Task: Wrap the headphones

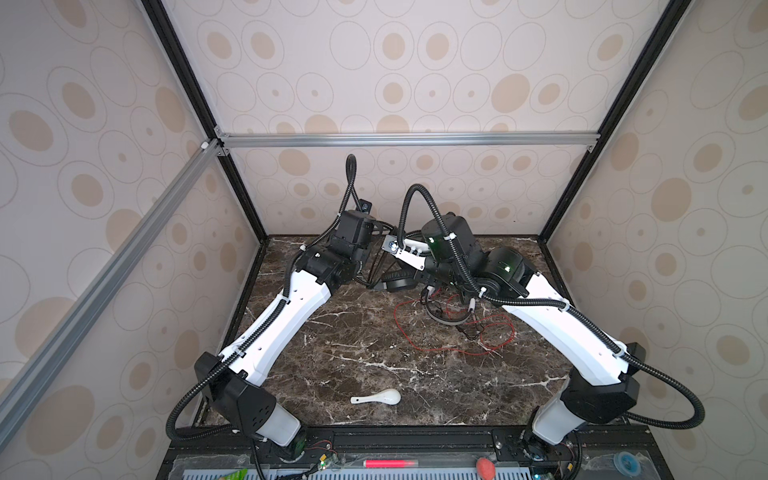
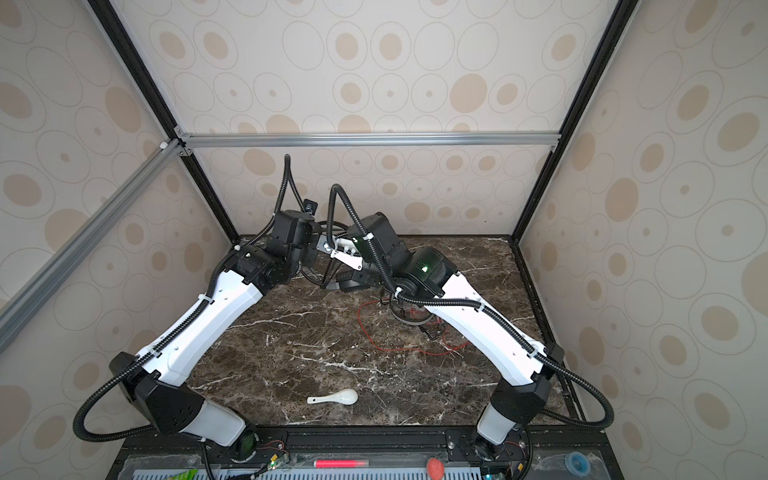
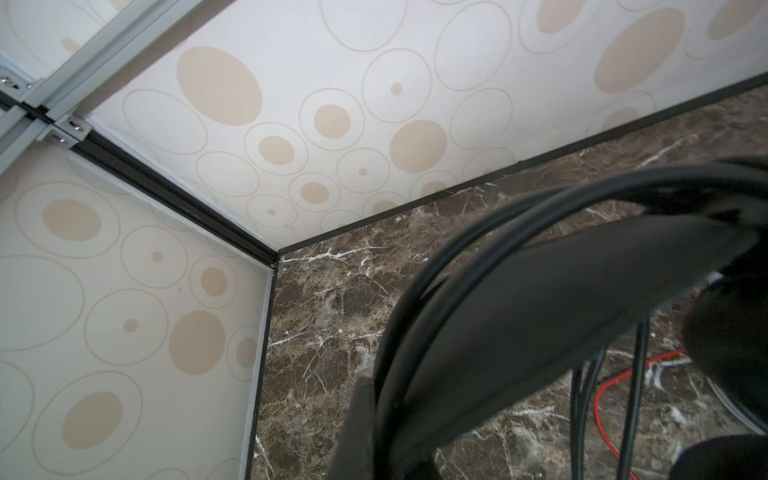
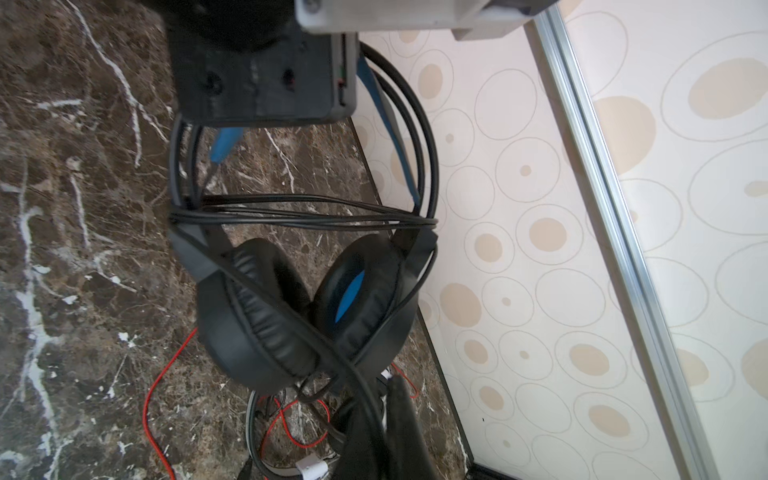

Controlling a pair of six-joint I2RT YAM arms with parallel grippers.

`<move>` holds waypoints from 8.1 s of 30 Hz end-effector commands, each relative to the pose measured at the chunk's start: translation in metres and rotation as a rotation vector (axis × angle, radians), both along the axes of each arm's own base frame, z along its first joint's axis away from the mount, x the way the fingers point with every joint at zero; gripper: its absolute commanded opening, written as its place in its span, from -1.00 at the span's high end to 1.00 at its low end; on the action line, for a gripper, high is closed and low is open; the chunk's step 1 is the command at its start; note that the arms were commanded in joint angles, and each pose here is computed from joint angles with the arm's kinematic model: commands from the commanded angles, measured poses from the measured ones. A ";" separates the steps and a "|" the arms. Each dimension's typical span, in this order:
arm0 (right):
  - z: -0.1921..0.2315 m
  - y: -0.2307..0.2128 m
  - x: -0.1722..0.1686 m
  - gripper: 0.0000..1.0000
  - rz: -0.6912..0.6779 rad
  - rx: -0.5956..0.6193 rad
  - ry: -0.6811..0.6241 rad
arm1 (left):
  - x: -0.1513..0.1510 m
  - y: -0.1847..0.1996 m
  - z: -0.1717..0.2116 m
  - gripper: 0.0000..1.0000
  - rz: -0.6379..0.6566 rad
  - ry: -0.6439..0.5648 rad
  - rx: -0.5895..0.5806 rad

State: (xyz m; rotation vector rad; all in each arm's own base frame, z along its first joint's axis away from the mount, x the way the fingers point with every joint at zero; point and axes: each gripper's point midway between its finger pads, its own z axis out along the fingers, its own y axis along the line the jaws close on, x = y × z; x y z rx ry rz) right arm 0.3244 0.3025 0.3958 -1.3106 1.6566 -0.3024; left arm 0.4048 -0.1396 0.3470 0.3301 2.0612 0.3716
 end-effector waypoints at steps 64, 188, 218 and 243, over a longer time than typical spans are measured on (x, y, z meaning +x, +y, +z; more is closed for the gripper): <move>-0.039 -0.125 0.058 -0.38 -0.465 0.679 0.192 | -0.062 -0.052 0.052 1.00 -0.397 0.027 -0.378; -0.225 -0.028 0.050 0.93 -0.068 0.908 0.660 | -0.079 -0.059 0.164 1.00 -0.434 -0.119 -0.681; -0.237 -0.016 -0.035 1.00 -0.161 0.607 0.518 | -0.007 -0.033 0.167 1.00 -0.042 -0.303 -0.968; -0.164 0.012 -0.113 1.00 0.058 0.436 0.413 | 0.054 -0.012 0.105 1.00 0.149 -0.357 -0.744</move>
